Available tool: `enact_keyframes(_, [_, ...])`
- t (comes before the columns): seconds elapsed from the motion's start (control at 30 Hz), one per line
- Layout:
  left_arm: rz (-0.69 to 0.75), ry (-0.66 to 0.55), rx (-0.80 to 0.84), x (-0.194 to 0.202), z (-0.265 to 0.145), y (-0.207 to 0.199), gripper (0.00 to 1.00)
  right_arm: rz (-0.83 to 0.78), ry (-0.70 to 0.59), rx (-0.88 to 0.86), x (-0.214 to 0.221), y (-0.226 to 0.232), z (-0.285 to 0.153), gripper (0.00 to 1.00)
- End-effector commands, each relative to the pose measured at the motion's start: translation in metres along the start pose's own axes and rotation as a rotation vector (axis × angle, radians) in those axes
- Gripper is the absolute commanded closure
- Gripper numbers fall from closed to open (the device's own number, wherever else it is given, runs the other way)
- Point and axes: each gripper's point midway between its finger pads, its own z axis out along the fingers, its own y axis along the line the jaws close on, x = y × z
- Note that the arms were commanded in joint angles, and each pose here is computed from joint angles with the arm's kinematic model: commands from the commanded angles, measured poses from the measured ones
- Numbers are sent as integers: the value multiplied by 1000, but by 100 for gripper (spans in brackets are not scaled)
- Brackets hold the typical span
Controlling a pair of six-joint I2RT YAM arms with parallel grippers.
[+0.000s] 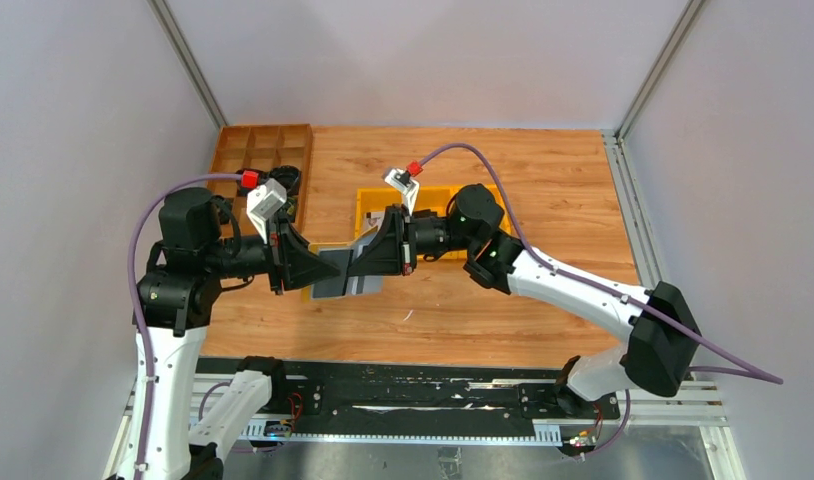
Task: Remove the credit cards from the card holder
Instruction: Remove the credit card from the card holder.
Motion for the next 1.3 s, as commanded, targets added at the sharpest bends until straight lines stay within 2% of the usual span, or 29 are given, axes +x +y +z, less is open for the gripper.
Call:
enact_keyframes(0.0, [6, 12, 228, -1, -2, -38, 83, -53, -109, -37, -19, 13, 3, 100])
enact_keyframes(0.13, [-6, 10, 238, -2, -2, -39, 81, -67, -114, -58, -15, 20, -5, 100])
enact_keyframes(0.27, [-19, -11, 225, -8, 0, -35, 88, -88, -131, -65, -12, 26, -14, 100])
enact_keyframes(0.57, [-19, -44, 187, -15, 3, -30, 91, -147, -126, -15, -8, 30, -24, 100])
enact_keyframes(0.63, [-19, -47, 178, -15, 3, -29, 91, -155, -115, -1, -9, 29, -22, 87])
enact_keyframes(0.67, [-19, -50, 172, -16, 3, -29, 91, -161, -114, 5, -10, 29, -21, 74])
enact_keyframes(0.73, [-19, -54, 165, -17, 3, -28, 91, -172, -114, 17, -11, 28, -18, 64])
enact_keyframes(0.83, [-18, -60, 152, -18, 3, -26, 92, -169, -117, 39, -12, 23, -14, 57])
enact_keyframes(1.03, [-14, -73, 126, -17, 3, -23, 93, -187, -120, 13, -17, 30, 1, 58])
enact_keyframes(1.27, [-14, -84, 113, -18, 4, -22, 92, -180, -162, 17, -26, 30, 7, 76])
